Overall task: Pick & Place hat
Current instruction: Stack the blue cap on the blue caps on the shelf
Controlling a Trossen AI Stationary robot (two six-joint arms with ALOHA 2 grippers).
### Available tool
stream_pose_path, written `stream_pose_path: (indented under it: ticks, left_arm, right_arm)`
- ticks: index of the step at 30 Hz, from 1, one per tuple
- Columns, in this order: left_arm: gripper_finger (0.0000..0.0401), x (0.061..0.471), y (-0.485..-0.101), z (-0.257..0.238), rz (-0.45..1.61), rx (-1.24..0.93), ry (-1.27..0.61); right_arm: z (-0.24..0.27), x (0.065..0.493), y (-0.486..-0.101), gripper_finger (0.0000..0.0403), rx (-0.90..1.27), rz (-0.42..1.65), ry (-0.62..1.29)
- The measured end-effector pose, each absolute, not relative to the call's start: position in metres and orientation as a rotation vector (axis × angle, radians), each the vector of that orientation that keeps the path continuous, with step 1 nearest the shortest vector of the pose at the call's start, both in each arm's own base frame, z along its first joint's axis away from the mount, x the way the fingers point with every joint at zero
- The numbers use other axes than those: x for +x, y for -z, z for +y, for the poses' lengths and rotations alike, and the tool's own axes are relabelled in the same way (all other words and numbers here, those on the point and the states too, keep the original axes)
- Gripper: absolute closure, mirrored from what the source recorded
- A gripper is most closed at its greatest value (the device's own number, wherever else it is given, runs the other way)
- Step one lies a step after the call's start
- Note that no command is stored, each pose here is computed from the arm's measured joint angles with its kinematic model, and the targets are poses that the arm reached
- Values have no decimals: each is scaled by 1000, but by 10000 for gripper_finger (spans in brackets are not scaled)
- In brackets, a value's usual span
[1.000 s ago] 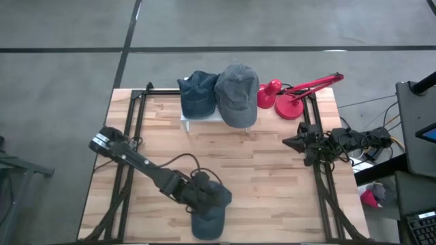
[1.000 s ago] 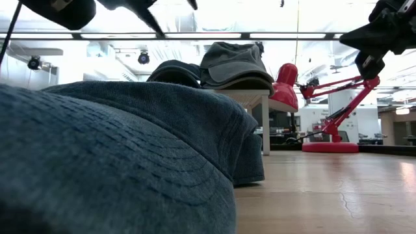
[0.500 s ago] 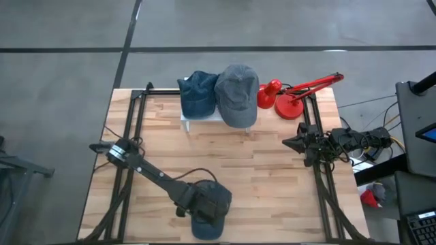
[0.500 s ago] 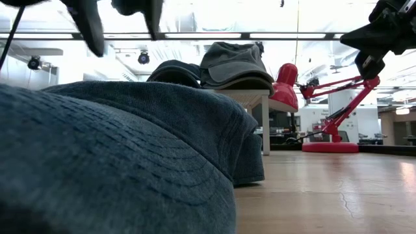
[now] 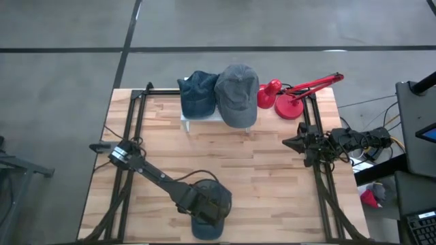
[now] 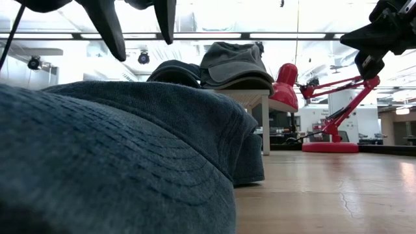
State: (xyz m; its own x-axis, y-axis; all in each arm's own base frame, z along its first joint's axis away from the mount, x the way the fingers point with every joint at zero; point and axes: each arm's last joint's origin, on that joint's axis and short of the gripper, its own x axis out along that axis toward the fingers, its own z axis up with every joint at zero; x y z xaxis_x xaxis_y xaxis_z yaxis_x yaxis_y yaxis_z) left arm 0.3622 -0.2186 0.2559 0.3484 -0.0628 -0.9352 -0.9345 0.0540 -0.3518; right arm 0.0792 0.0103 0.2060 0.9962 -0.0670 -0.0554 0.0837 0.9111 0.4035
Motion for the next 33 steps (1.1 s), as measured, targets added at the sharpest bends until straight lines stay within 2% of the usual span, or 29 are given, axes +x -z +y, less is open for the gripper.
stream_pose_path:
  ticks: [9,12,23,27,33]
  left_arm:
    - [246,362,-256,-218,1006,-1353,-886]
    - [223,362,-256,-218,1006,-1354,-887]
    - [93,364,-246,-220,1024,-1333,-900]
    - [71,368,-232,-222,1035,-1310,-932]
    - [72,380,-198,-220,1053,-1275,-1023]
  right_arm:
    - [10,79,-206,394,418,41,78]
    - [10,79,-206,394,418,41,78]
    - [10,79,-206,394,418,40,81]
    - [10,79,-206,394,421,39,81]
    - [10,79,-206,394,421,39,81]
